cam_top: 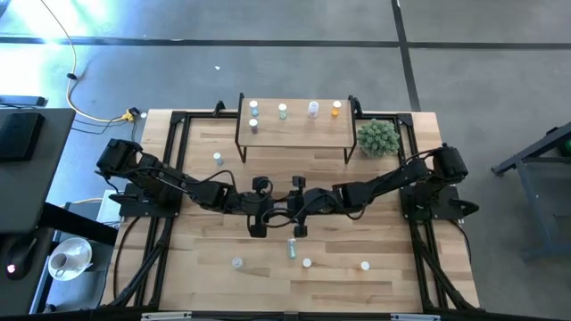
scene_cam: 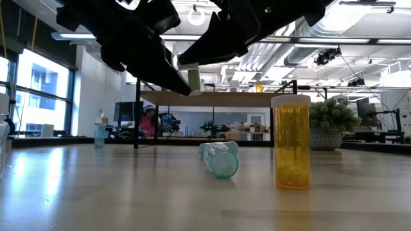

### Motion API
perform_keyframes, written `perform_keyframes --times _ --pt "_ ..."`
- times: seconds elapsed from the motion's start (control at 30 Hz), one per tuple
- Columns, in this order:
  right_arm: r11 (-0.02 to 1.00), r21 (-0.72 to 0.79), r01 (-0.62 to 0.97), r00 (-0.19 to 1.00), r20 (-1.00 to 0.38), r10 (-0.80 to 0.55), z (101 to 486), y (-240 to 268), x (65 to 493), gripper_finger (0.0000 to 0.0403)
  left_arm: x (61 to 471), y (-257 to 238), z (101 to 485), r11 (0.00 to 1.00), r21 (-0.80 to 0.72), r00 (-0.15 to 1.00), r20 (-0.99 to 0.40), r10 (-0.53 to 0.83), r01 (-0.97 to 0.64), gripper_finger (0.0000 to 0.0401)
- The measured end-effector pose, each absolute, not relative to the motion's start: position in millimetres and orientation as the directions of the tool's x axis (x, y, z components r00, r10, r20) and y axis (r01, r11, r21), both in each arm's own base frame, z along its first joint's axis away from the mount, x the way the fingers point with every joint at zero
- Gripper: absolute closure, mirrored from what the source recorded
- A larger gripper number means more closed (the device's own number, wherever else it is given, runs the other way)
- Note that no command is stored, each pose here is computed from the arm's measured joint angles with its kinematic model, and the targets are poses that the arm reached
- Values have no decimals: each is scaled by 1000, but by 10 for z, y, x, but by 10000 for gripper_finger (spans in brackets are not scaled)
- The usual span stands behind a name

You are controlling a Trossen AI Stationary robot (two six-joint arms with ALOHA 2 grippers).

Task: Pick and place medicine bottles onto shelf by color
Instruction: Put the top transparent pill bottle on the shelf aligned with the other transparent pill bottle

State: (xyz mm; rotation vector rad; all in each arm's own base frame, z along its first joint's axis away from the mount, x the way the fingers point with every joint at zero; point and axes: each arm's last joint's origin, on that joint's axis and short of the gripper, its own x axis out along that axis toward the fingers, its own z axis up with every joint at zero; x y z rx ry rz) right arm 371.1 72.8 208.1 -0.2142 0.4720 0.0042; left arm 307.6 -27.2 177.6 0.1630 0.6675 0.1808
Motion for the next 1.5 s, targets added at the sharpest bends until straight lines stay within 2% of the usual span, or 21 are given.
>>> perform_keyframes --times 0.37,0.5,0.63,0.87,1.2,1.33,1.5 --pt "975 -218 -35 888 -455 -70 2105 719 3692 273 3077 -270 1777 974 172 771 -597 225 -151 210" --pt "968 -252 20 878 -459 -138 2223 683 3609 279 3077 -264 1779 967 197 768 -591 248 -161 184" --pt "968 -247 42 887 -436 -150 2417 657 3506 279 3062 -246 1837 951 228 767 -565 303 -208 163" --pt "937 -309 164 903 -336 -269 2813 560 3289 280 2954 -233 2071 948 253 750 -586 308 -191 158" --pt "891 -298 344 879 -230 -416 3261 218 2966 274 2729 -202 2507 953 236 822 -493 286 -190 158" --pt "868 -270 417 851 -220 -477 3265 -18 2924 274 2602 -153 2679 957 215 848 -452 276 -196 158" --pt "824 -197 531 793 -228 -565 3051 -408 2872 273 2445 -77 2855 952 198 867 -402 295 -232 158"
